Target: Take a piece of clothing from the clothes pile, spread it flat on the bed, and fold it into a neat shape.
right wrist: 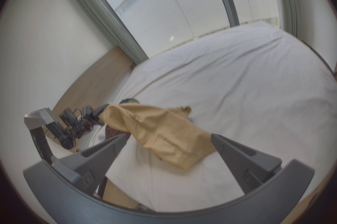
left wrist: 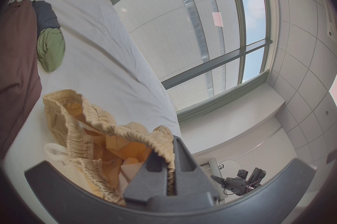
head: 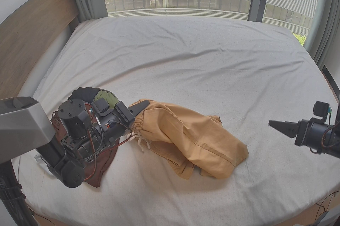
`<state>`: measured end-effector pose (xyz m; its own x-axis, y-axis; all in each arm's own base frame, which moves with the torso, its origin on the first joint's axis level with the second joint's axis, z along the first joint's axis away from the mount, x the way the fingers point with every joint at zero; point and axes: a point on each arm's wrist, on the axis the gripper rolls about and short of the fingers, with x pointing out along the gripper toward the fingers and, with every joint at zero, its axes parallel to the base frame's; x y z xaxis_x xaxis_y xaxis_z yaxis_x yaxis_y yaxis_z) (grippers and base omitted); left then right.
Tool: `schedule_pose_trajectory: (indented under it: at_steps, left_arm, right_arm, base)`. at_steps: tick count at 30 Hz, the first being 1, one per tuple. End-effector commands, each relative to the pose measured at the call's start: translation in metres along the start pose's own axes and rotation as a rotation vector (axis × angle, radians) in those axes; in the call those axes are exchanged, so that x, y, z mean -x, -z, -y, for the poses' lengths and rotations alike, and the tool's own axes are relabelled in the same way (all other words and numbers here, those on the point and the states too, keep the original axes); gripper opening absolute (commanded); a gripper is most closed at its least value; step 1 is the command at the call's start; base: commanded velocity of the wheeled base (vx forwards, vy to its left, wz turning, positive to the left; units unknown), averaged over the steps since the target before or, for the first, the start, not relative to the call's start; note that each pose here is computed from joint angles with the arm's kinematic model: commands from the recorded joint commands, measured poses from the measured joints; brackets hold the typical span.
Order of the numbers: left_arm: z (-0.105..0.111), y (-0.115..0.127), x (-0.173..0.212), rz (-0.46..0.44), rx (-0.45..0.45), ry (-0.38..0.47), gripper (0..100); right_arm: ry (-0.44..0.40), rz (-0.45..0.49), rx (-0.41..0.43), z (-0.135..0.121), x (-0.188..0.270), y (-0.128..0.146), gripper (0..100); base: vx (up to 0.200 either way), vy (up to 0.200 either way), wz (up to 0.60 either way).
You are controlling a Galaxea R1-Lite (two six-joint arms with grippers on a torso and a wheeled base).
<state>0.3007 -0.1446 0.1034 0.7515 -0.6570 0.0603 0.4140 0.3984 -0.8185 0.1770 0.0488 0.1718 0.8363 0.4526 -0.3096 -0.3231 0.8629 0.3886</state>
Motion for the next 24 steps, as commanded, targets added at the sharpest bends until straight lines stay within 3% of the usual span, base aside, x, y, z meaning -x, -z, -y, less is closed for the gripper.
schedule_pose_trajectory:
  at_steps: [1,11,24]
  left_arm:
    - [-0.018,0.008,-0.004,-0.023,0.013,-0.048,0]
    - [-0.020,0.001,-0.006,0.010,0.008,-0.053,0]
    - [-0.018,-0.006,-0.010,0.057,0.000,-0.048,0]
  right_arm:
    - [0.031,-0.171,-0.053,0.018,-0.026,0.029,100]
    - [0.033,-0.386,-0.161,0.049,-0.055,0.069,100]
    - [0.054,-0.314,-0.213,0.092,-0.108,0.126,100]
  base:
    - [0.000,0.000,0.00]
    - [0.000,0.000,0.00]
    - [0.000,0.000,0.00]
